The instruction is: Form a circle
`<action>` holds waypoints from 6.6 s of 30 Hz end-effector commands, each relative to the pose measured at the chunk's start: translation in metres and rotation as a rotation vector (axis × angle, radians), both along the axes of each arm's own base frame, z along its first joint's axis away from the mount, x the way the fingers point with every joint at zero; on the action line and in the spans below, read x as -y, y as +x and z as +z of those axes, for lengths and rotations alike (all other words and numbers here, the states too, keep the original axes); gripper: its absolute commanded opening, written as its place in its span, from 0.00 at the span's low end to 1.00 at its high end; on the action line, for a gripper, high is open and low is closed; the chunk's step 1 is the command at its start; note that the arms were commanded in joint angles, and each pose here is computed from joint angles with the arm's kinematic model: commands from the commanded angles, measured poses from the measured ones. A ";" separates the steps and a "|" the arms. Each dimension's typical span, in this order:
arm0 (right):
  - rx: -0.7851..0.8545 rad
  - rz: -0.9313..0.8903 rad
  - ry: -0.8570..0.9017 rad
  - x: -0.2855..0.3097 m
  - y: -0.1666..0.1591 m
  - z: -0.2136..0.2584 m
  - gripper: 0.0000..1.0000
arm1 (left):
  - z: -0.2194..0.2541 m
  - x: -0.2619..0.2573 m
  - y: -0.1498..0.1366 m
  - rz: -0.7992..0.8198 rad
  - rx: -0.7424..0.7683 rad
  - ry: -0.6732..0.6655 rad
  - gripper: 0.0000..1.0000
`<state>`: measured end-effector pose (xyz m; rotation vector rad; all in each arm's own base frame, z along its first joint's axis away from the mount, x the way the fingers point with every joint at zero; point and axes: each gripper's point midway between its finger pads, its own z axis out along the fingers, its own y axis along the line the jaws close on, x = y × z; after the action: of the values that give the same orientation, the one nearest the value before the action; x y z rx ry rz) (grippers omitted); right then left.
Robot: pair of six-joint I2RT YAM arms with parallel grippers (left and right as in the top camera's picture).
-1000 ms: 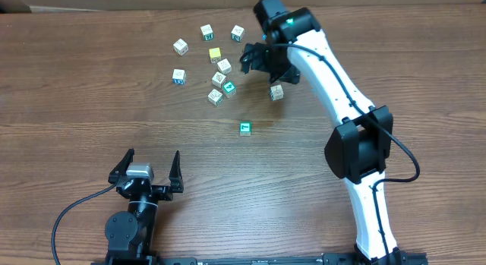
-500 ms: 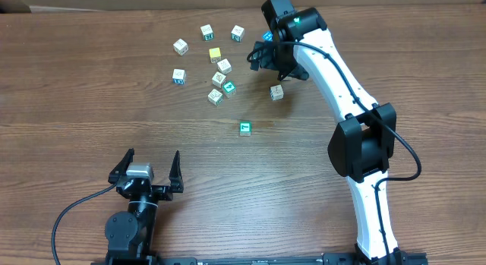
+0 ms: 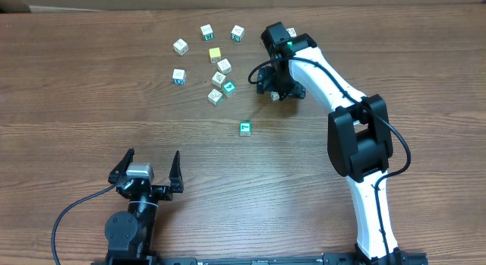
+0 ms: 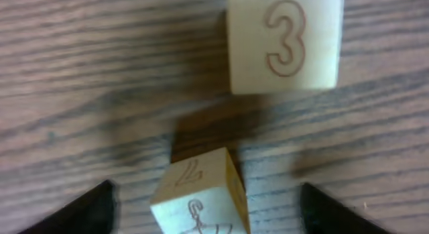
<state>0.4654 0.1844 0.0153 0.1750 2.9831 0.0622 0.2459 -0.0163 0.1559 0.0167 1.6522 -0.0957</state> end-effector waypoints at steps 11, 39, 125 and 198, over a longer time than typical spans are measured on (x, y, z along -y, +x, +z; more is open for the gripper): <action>0.041 0.014 0.002 -0.001 0.009 0.003 0.34 | 0.000 -0.002 0.000 0.008 0.004 0.014 1.00; -0.291 0.037 0.097 -0.018 -0.069 0.063 0.13 | 0.000 -0.002 0.000 0.008 0.004 0.014 1.00; -0.219 0.039 -0.026 -0.022 -0.138 0.033 0.04 | 0.000 -0.002 0.000 0.008 0.004 0.014 1.00; -0.185 0.092 0.046 -0.049 -0.143 0.008 0.44 | 0.000 -0.002 0.000 0.008 0.004 0.014 1.00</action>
<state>0.3234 0.2334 0.0223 0.0507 3.1773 0.1319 0.2459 -0.0163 0.1559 0.0167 1.6522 -0.0957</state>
